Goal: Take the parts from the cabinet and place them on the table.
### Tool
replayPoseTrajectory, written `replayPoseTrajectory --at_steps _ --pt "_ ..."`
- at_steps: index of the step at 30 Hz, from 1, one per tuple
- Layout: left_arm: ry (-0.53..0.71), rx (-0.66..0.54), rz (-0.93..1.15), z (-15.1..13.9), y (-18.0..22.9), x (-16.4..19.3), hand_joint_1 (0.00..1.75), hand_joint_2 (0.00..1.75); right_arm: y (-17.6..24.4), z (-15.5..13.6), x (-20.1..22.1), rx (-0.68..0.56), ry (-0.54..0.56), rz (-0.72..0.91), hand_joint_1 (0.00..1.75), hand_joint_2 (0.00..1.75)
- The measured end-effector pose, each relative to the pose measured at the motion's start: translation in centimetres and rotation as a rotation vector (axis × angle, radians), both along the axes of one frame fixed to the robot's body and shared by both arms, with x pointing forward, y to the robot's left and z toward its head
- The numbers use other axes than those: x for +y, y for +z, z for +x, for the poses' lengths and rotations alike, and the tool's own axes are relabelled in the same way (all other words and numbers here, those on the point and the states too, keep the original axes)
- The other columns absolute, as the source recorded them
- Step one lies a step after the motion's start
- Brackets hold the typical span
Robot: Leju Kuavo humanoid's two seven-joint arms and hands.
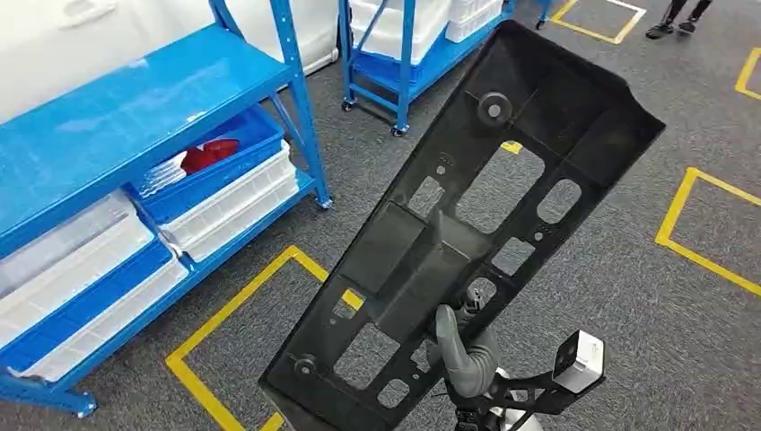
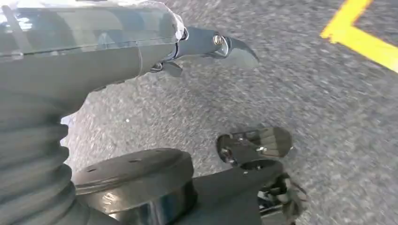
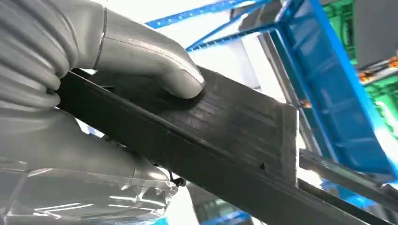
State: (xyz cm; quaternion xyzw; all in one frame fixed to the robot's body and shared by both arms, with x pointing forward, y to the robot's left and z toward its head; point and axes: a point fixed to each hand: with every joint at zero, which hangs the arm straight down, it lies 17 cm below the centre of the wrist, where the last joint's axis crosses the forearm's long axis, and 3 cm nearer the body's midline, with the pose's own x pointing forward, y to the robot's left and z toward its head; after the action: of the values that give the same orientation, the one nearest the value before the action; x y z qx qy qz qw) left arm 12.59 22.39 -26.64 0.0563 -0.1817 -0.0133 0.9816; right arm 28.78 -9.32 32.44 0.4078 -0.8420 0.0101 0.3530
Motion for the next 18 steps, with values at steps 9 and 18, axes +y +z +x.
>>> replayPoseTrajectory --at_steps 9,18 --pt "0.005 0.017 0.004 -0.9 -0.2 0.1 0.00 1.75 0.0 0.1 0.0 0.004 0.000 -0.001 1.75 1.75" --pt "0.003 0.006 0.002 -0.6 -0.1 0.1 0.00 1.75 -0.3 0.6 -0.9 0.012 -0.022 0.005 1.75 1.75"
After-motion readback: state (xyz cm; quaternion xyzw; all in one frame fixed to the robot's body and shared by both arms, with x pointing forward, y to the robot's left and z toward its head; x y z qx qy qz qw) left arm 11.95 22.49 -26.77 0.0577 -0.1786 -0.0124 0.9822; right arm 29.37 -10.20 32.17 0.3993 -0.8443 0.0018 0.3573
